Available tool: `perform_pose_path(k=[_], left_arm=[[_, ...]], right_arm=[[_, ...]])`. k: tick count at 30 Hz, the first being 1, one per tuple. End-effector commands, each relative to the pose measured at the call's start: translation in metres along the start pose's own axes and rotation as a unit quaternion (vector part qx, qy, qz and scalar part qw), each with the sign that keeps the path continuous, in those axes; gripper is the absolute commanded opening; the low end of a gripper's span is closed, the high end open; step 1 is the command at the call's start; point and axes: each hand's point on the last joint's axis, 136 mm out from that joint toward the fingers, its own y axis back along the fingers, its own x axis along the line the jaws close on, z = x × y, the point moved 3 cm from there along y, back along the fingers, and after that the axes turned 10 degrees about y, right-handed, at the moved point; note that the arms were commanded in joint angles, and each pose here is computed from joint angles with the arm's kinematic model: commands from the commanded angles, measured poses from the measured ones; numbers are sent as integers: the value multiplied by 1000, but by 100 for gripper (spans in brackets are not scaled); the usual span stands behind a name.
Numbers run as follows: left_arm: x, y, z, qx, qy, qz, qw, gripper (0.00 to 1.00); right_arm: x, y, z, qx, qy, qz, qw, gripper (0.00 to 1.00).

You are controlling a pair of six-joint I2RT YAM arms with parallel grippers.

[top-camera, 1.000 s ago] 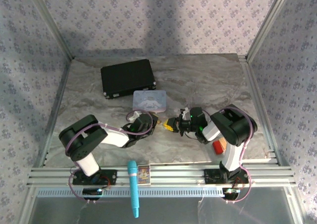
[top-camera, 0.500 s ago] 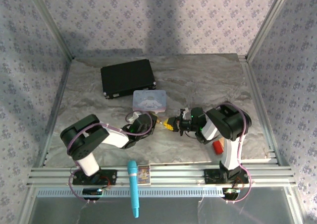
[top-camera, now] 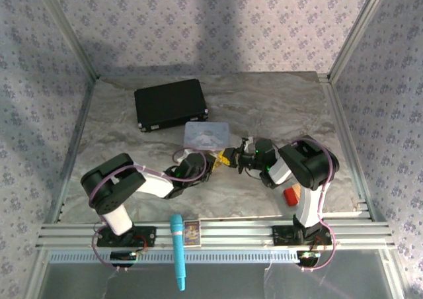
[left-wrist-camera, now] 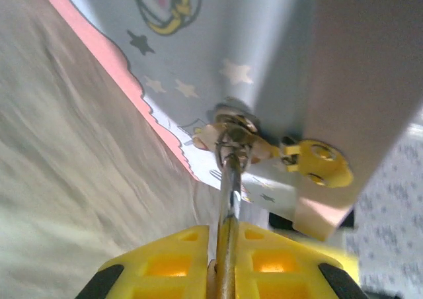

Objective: Unlock the padlock with the key

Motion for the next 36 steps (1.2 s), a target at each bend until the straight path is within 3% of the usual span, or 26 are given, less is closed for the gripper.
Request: perform_pose_path(k=[1,8,10,14,16,19,21,31,34,36], left_arm=[[-23,6,-49,110,1,-23,994,0],[7,10,-18,32,-8,66,997,0],[13,14,-11,7,-22,100,995,4],[17,16,-3,-18,-38,115,993,7],[18,15,0,-26,-47,122,991,11],[17,9,6,-26,-63,131,989,22],[19,2,12,-27,-68,142,987,22],[9,-35,3,12,-106,159,981,25],[7,-35,1,15,-112,157,981,25],[10,-30,6,5,-114,165,980,25]], right_arm=[[16,-5,-2,-2,19,16,1000,0],[1,16,-11,-15,25,-16,999,0],[0,20,-13,-13,37,-31,999,0],[-7,32,-19,-7,79,-98,992,0],[-10,39,-21,1,113,-155,981,0],[-8,55,-25,22,198,-256,946,0],[-7,66,-25,28,238,-299,924,0],[-11,71,-16,26,247,-304,920,0],[-9,72,-14,24,272,-306,912,7],[-5,70,-13,28,293,-303,906,17]])
